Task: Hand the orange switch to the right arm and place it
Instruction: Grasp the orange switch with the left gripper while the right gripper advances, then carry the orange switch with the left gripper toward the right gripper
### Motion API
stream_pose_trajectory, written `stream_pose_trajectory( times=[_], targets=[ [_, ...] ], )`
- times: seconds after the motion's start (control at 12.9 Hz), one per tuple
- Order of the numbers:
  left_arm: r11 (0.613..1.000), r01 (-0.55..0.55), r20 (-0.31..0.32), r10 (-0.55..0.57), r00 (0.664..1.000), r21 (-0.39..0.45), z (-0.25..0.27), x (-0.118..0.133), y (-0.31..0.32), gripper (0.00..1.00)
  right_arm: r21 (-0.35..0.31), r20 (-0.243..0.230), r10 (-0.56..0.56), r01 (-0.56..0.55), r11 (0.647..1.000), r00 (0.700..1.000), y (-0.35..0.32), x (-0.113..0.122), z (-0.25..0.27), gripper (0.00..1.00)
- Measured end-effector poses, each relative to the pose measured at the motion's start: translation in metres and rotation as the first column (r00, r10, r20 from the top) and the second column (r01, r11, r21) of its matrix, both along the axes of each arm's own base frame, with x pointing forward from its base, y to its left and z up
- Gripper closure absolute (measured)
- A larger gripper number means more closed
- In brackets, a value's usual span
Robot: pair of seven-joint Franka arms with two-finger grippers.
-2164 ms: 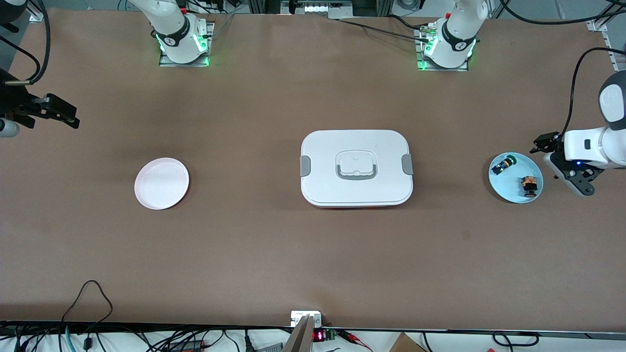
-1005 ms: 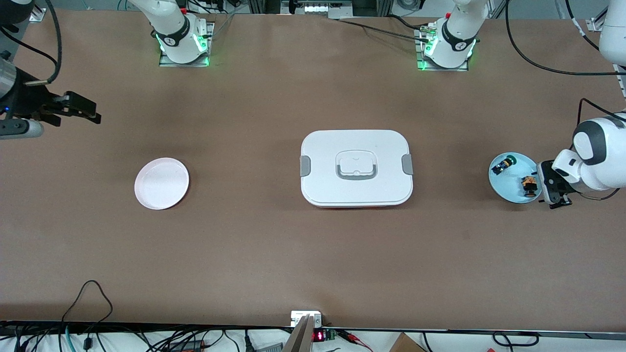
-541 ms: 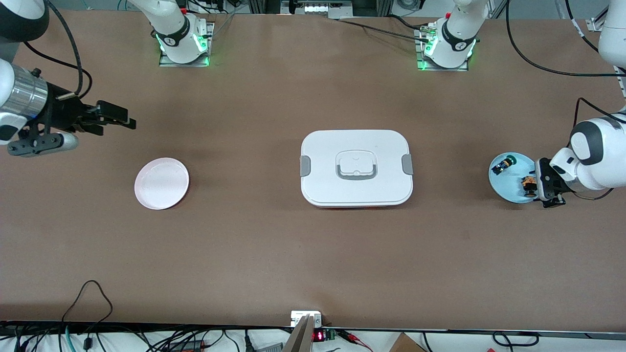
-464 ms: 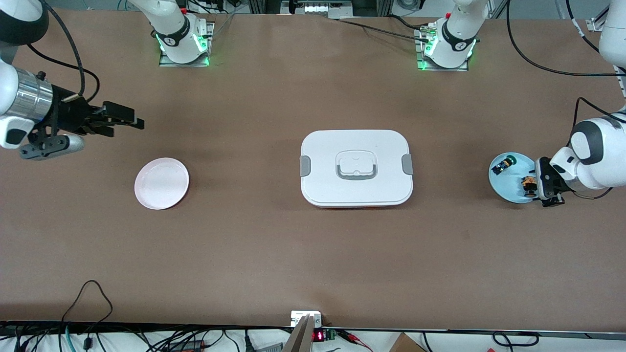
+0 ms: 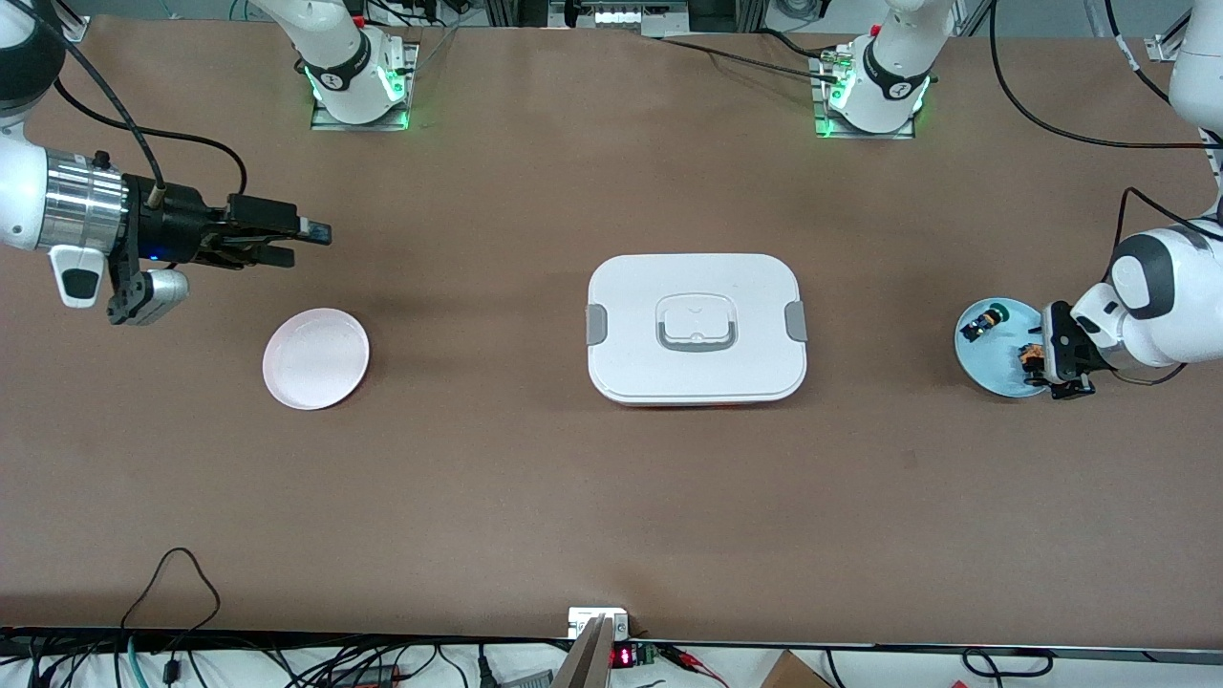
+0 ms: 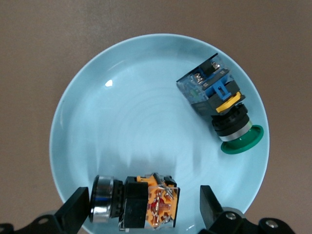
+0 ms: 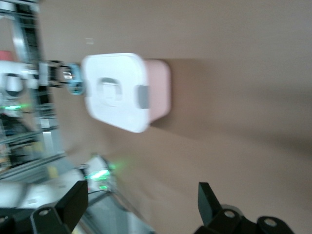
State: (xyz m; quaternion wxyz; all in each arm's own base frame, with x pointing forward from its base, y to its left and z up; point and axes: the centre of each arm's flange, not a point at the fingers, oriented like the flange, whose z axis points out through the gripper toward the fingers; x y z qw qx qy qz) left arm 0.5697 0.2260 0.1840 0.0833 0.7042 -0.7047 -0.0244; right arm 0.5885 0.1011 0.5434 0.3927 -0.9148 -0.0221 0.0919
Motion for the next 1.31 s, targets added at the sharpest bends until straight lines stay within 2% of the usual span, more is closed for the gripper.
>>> stream_pose_trajectory(
  times=[0.08,0.23,0.39,0.46,0.54,1.0,1.16,1.31],
  targets=[
    [1.000,0.005,-0.001,-0.005,1.000,-0.004,-0.001,-0.002,0.001,0.01,0.085,-0.025,-0.016,0.018,0.996,1.000,0.008,0.001,-0.004,0.00],
    [1.000,0.007,-0.002,-0.007,1.000,-0.006,-0.002,-0.003,0.002,0.01,0.257,-0.097,-0.045,0.069,0.964,0.994,0.027,0.005,-0.020,0.00],
    [1.000,0.008,-0.002,-0.008,1.000,-0.007,-0.002,-0.003,0.002,0.07,0.376,-0.164,-0.050,0.109,0.920,0.985,0.051,0.012,-0.040,0.00],
    [1.000,0.008,-0.002,-0.008,1.000,-0.008,-0.002,-0.003,0.002,0.19,0.415,-0.189,-0.043,0.119,0.902,0.981,0.067,0.014,-0.049,0.00],
    [1.000,0.009,0.001,-0.009,1.000,-0.007,0.000,-0.002,0.002,0.28,0.449,-0.208,-0.040,0.132,0.884,0.977,0.084,0.016,-0.056,0.00],
    [1.000,0.019,0.006,-0.019,1.000,-0.013,0.000,-0.001,0.001,0.28,0.575,-0.290,-0.051,0.217,0.789,0.956,0.176,0.011,-0.074,0.00],
    [0.997,-0.017,-0.007,0.017,1.000,-0.071,0.003,0.001,-0.009,0.28,0.593,-0.316,-0.053,0.241,0.768,0.947,0.191,0.009,-0.081,0.00],
    [0.982,-0.060,-0.067,0.048,0.997,-0.180,0.009,-0.001,-0.020,0.28,0.592,-0.332,-0.084,0.278,0.756,0.939,0.203,0.010,-0.088,0.00]
  ],
)
